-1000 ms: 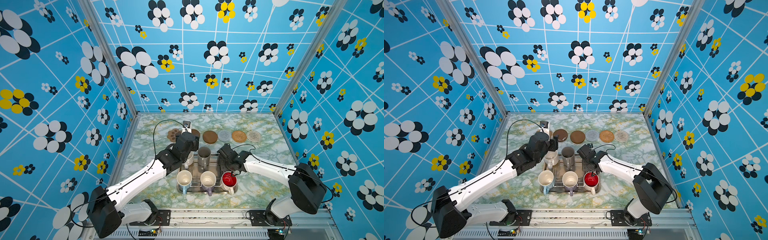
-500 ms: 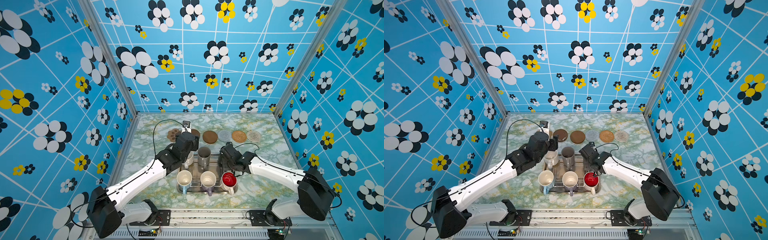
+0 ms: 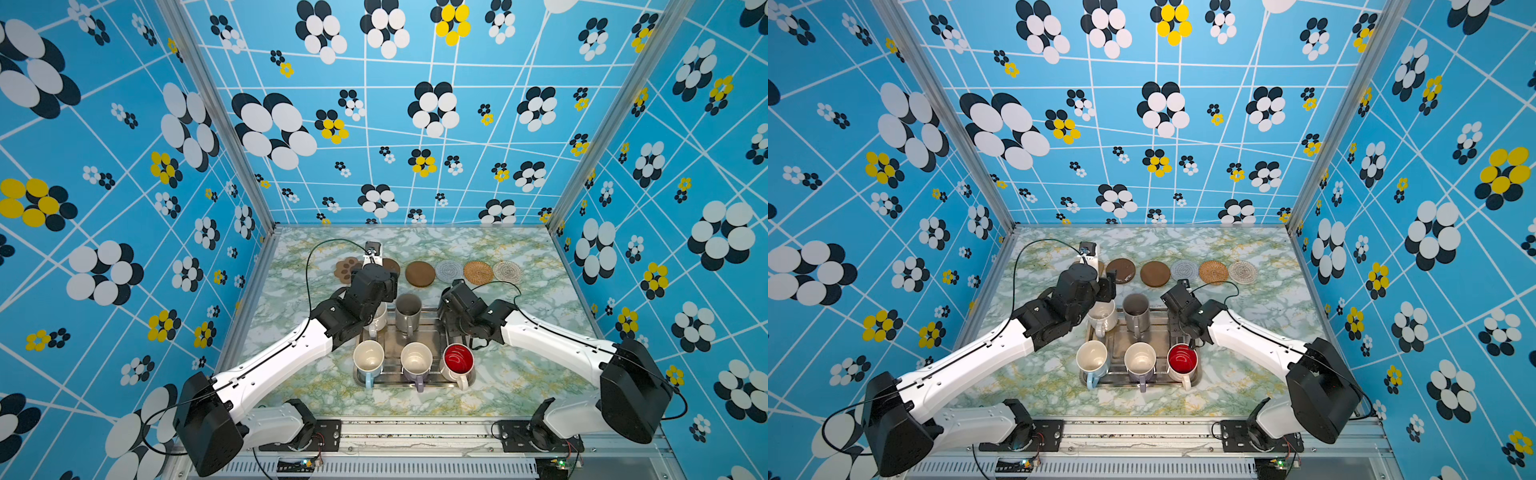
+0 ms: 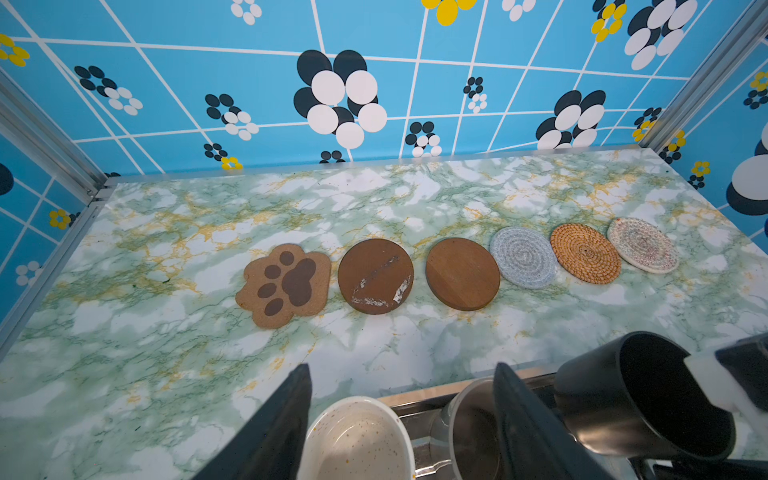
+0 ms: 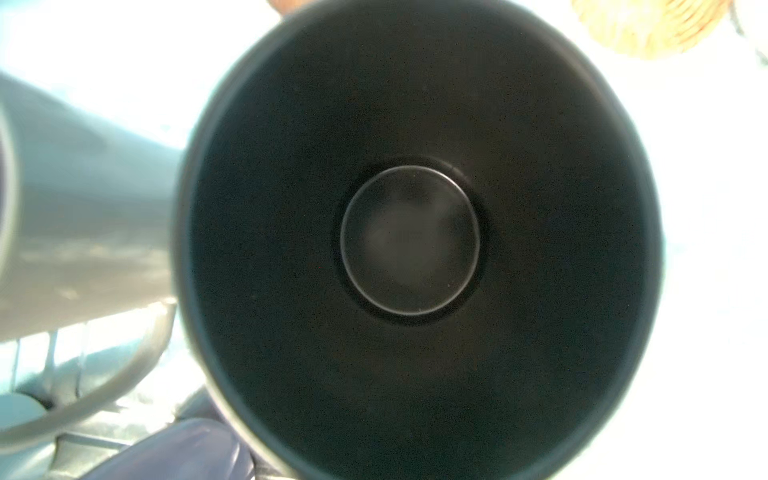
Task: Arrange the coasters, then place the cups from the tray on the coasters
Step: 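Lift the black mug with the right gripper toward the multicolour woven coaster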
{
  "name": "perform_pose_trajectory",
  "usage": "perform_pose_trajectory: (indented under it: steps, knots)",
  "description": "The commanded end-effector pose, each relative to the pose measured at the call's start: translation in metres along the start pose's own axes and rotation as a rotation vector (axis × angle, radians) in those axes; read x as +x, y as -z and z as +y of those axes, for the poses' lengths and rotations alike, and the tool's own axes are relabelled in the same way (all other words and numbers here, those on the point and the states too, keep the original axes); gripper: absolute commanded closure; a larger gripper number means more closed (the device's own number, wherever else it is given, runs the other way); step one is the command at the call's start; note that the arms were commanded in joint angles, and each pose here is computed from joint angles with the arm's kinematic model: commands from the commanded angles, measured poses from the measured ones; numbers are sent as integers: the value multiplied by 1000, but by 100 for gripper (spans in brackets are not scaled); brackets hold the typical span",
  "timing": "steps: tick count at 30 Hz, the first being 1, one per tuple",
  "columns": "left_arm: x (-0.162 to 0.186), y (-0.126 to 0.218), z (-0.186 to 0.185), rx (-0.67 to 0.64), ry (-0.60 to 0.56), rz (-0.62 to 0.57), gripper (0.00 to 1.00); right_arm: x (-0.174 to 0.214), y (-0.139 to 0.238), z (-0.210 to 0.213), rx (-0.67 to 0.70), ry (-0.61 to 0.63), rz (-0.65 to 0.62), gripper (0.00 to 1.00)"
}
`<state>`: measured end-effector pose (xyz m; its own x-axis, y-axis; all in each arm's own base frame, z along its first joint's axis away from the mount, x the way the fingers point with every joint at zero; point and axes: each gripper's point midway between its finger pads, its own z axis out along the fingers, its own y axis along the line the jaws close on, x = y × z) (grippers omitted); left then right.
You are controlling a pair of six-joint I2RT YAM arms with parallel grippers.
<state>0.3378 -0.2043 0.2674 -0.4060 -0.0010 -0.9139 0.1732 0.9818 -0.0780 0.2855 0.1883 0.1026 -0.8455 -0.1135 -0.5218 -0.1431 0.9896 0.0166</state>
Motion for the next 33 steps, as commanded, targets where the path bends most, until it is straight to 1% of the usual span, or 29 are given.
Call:
perform_pose_trajectory:
  steps: [1, 8, 12, 18, 21, 27, 33]
  knots:
    - [1, 0, 7, -14, 8, -7, 30, -42, 25, -2, -37, -25, -123, 100]
    - [2, 1, 12, -20, 13, -11, 30, -72, 35, -23, -7, -15, -155, 100]
    - [2, 2, 15, -26, 17, -11, 30, -87, 31, -43, 3, -51, -151, 100]
    - [3, 4, 21, -35, 29, -15, 29, -106, 20, -80, 55, -119, -162, 100]
    - [4, 4, 24, -41, 31, -14, 29, -116, 16, -104, 103, -146, -170, 100]
    - [5, 7, 30, -49, 40, -16, 29, -134, 1, -151, 172, -218, -155, 100]
    - [5, 10, 37, -56, 61, -27, 29, -146, -14, -193, 256, -263, -148, 100]
